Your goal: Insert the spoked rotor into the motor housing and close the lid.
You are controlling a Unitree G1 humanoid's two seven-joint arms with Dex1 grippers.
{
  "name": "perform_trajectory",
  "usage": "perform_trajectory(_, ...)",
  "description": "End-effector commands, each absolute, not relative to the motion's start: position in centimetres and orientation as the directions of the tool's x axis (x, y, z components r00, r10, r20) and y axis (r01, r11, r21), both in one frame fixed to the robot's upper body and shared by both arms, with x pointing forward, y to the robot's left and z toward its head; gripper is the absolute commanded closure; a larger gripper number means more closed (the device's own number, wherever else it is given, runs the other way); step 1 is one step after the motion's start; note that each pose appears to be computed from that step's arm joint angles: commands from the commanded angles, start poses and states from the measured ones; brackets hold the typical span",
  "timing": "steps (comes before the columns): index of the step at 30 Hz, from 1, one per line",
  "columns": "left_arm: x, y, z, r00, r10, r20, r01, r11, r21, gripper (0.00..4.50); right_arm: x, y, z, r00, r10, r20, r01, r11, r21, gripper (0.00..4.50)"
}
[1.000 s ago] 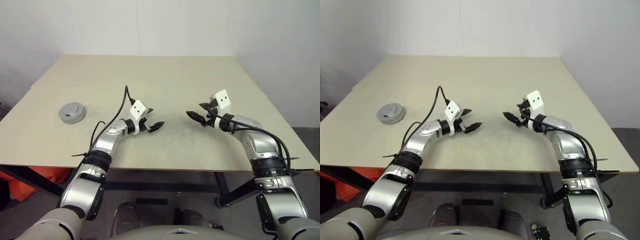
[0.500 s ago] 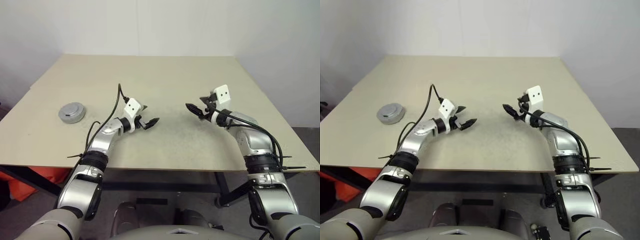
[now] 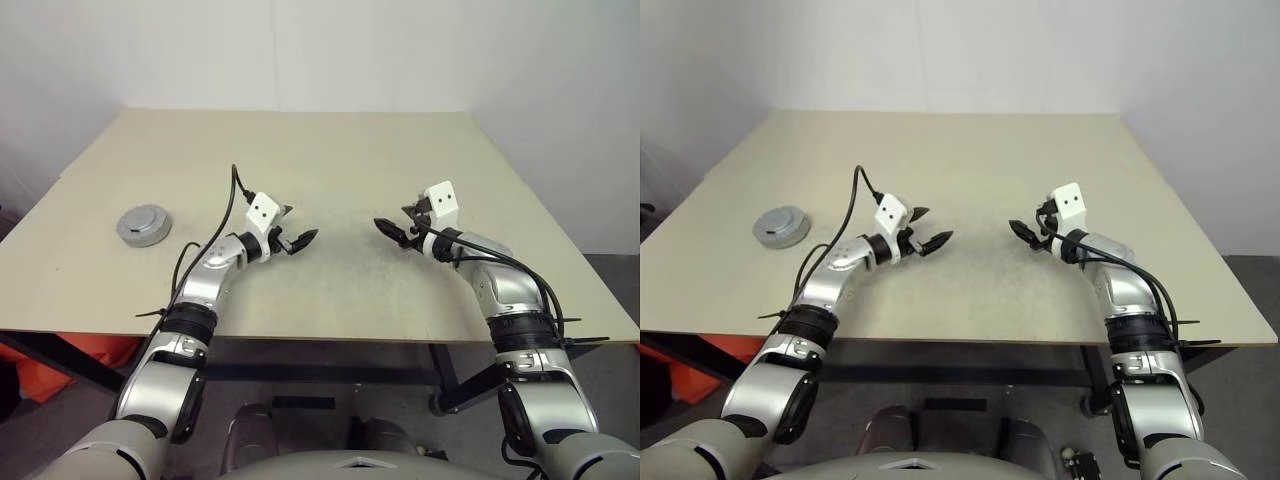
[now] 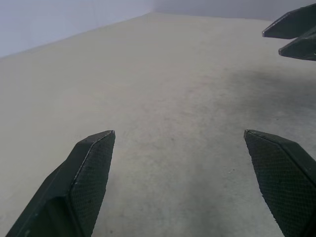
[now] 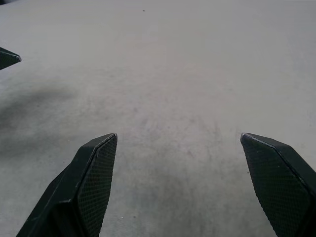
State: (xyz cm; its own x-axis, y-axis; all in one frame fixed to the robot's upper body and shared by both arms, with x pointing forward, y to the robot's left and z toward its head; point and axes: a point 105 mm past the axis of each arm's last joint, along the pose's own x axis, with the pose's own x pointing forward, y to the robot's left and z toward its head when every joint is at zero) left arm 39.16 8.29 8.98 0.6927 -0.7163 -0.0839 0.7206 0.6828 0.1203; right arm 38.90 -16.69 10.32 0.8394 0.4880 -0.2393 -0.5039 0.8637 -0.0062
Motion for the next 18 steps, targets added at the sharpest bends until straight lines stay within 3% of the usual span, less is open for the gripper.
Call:
perform_trajectory(1,39.6,8.4,10.9,0.706,-0.708,-0.022,0.702,0.696,0.149,0.11,39.5,-17.4,12.3,0.866,0.461,-0.193,-0.477,0.877,-0.048,0.40)
perform_trajectory(8,40.0,8.8,11.3,0.750,-0.661,0.013,0.652,0.743,0.149,0.11,39.8,-18.1,12.3,0.863,0.458,-0.211,-0.480,0.875,-0.064,0.40)
perform_trajectory(13,40.0,9.7,11.2,0.774,-0.633,0.009,0.625,0.766,0.149,0.11,40.9,-16.4,13.5,0.855,0.488,-0.174,-0.506,0.859,-0.078,0.40)
perform_trajectory(18,39.8,9.2,10.7,0.775,-0.632,0.005,0.625,0.768,0.135,0.11,40.4,-15.7,12.8,0.841,0.504,-0.198,-0.528,0.844,-0.093,0.40)
